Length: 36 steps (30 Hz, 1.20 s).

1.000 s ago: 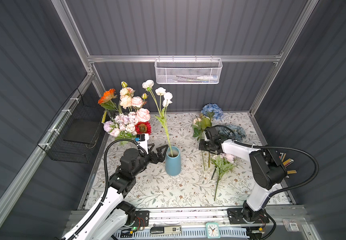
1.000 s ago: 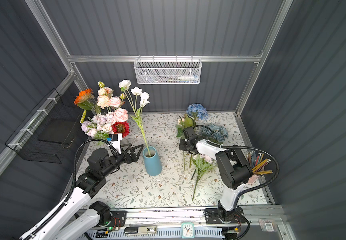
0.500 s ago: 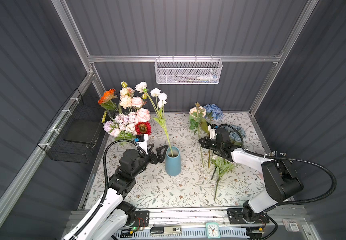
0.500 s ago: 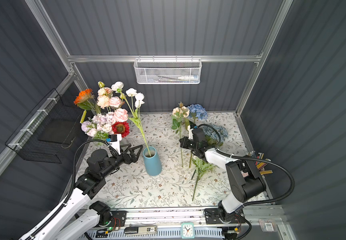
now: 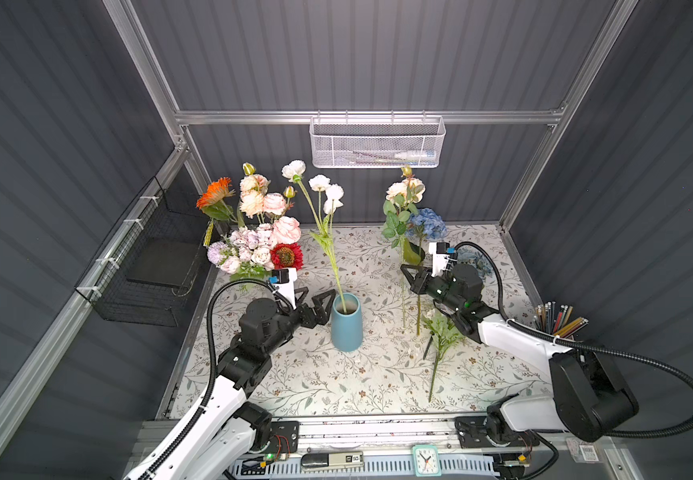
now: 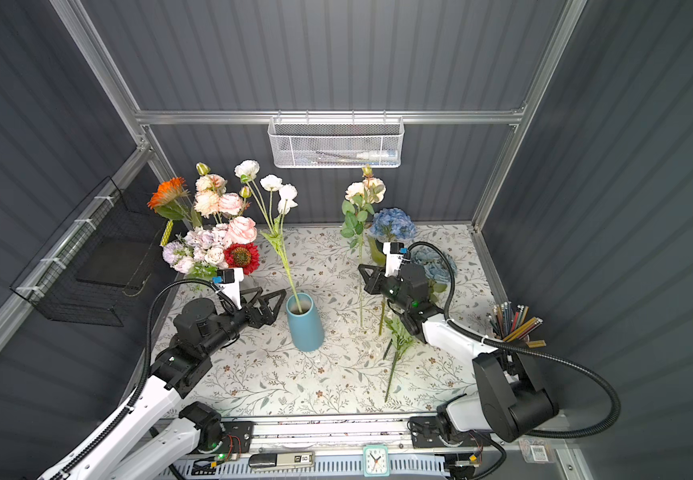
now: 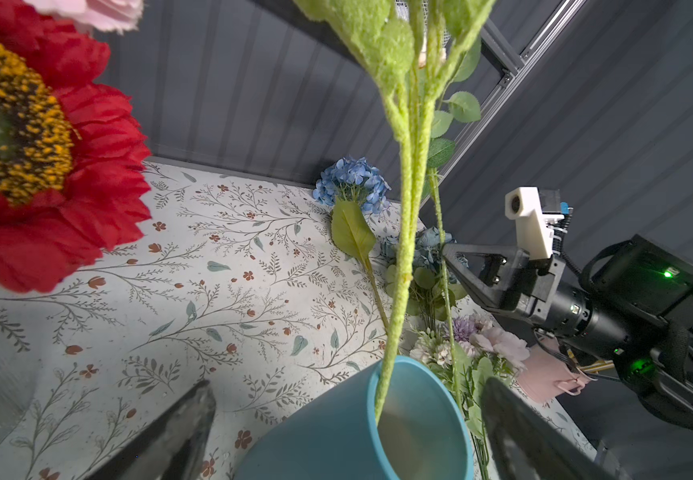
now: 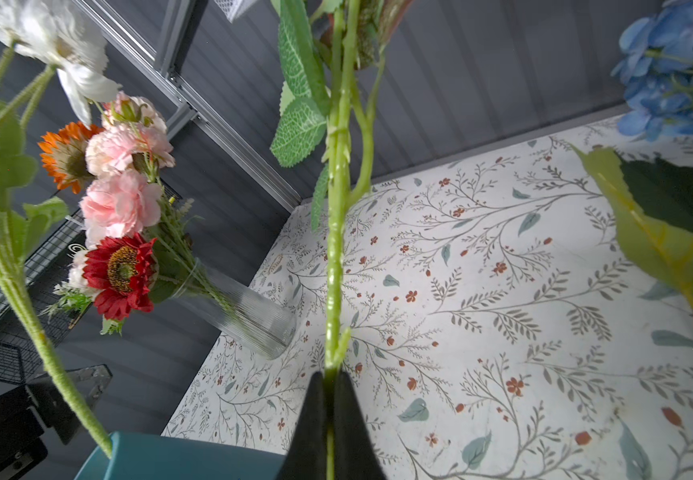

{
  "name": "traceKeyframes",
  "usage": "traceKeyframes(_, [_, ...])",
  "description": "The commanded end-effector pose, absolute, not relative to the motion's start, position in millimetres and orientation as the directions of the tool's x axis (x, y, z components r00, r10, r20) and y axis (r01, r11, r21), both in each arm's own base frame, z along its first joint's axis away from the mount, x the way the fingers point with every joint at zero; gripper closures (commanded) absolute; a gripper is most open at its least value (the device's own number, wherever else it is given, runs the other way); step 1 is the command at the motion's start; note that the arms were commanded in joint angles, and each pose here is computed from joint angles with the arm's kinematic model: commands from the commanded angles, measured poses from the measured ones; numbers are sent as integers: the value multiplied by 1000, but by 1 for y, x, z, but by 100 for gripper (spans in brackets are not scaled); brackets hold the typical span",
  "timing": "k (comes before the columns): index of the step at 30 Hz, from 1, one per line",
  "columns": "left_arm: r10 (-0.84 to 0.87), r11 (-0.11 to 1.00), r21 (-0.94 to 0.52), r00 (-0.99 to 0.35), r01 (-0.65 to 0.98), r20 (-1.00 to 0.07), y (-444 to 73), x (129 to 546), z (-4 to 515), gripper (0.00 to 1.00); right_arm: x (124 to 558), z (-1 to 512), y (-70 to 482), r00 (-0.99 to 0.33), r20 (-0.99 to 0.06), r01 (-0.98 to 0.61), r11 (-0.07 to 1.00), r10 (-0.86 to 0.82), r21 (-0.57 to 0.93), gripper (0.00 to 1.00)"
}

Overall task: Arrange the flowers into the vase
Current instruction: 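Lift the pink rose stem and carry it over the teal vase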

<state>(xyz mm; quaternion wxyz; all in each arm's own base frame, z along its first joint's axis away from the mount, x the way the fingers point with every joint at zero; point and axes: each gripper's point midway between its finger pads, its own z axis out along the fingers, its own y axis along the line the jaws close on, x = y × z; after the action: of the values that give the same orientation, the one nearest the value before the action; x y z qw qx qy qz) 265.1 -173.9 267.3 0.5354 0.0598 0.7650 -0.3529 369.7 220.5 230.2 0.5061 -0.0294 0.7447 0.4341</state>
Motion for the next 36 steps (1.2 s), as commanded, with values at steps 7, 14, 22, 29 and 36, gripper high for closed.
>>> traceKeyframes(7, [-311,729,-495,-416,473,-855,-176,267,270,0,341,281,237,-268,-873,-650,593,407,476,100])
traceKeyframes(14, [-320,739,-497,-413,455,-853,-173,269,270,0,313,327,264,-115,-938,-744,597,327,299,100])
traceKeyframes(22, [-357,785,-504,-403,360,-843,-155,273,262,0,277,397,287,101,-947,-820,565,306,95,100])
traceKeyframes(29, [-382,800,-511,-391,314,-838,-147,275,259,0,251,434,317,227,-915,-869,494,334,-35,100])
traceKeyframes(36, [-384,819,-500,-379,282,-842,-138,274,259,0,233,451,349,298,-872,-903,410,387,-126,100])
